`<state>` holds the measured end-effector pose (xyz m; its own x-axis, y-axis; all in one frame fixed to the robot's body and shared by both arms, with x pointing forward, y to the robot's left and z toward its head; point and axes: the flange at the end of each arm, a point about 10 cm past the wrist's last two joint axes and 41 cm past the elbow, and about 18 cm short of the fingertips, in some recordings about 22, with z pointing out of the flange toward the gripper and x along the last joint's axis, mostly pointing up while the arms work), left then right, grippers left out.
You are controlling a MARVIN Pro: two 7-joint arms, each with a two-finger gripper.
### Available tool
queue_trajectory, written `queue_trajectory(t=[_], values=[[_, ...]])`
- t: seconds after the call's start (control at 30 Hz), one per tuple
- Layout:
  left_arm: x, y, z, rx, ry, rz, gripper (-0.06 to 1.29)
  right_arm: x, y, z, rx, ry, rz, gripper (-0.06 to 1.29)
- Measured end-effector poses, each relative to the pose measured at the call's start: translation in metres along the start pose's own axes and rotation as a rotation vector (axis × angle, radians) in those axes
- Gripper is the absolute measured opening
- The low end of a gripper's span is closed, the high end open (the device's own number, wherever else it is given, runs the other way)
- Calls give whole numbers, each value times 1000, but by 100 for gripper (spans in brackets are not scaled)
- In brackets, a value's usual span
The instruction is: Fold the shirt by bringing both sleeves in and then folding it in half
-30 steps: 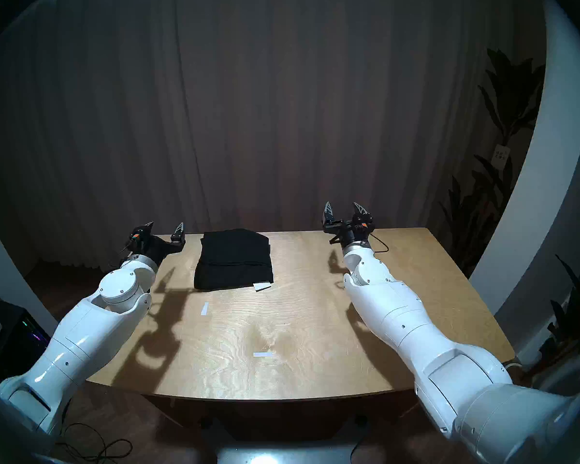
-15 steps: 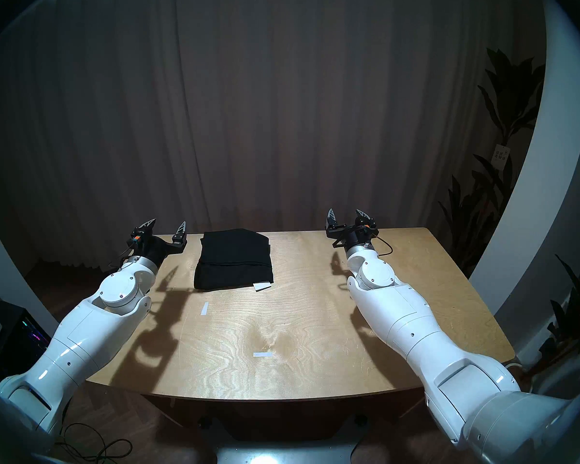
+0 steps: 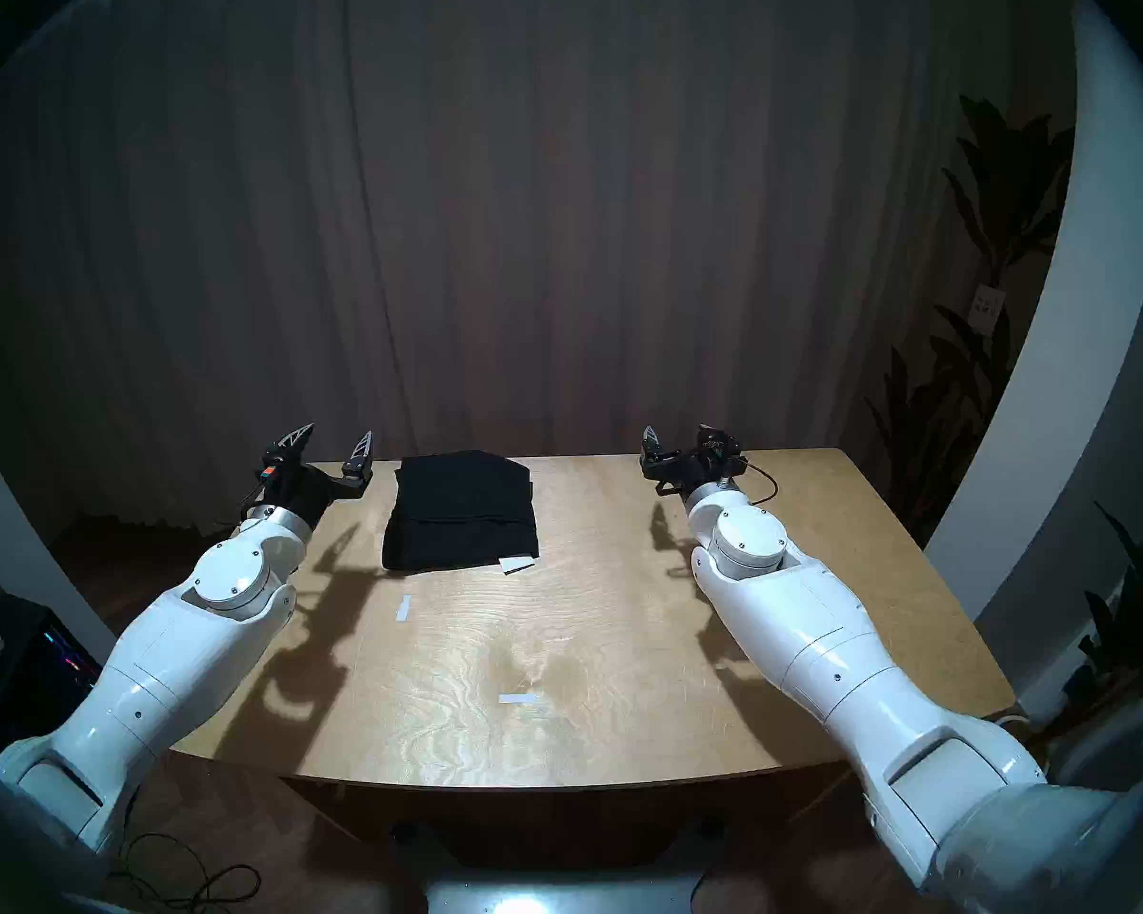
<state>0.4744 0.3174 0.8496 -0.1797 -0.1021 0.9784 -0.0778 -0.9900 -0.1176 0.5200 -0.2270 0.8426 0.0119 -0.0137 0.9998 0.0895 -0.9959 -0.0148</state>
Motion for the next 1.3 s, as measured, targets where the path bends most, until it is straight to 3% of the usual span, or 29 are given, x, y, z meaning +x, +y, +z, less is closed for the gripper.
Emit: queue_trajectory(t=[0.23, 0.5, 0.9, 1.3], values=[[-11, -1, 1, -30, 61, -13, 124, 6, 10, -12, 2, -84, -7, 124], [-19, 1, 4, -87, 104, -46, 124, 7, 25, -19, 50, -97, 11, 124], [-11, -11, 21, -95, -33, -147, 124, 11, 41, -22, 89, -52, 53, 124], [-7, -20, 23, -14, -45, -95, 124, 7, 43, -20, 60, -22, 74, 124]])
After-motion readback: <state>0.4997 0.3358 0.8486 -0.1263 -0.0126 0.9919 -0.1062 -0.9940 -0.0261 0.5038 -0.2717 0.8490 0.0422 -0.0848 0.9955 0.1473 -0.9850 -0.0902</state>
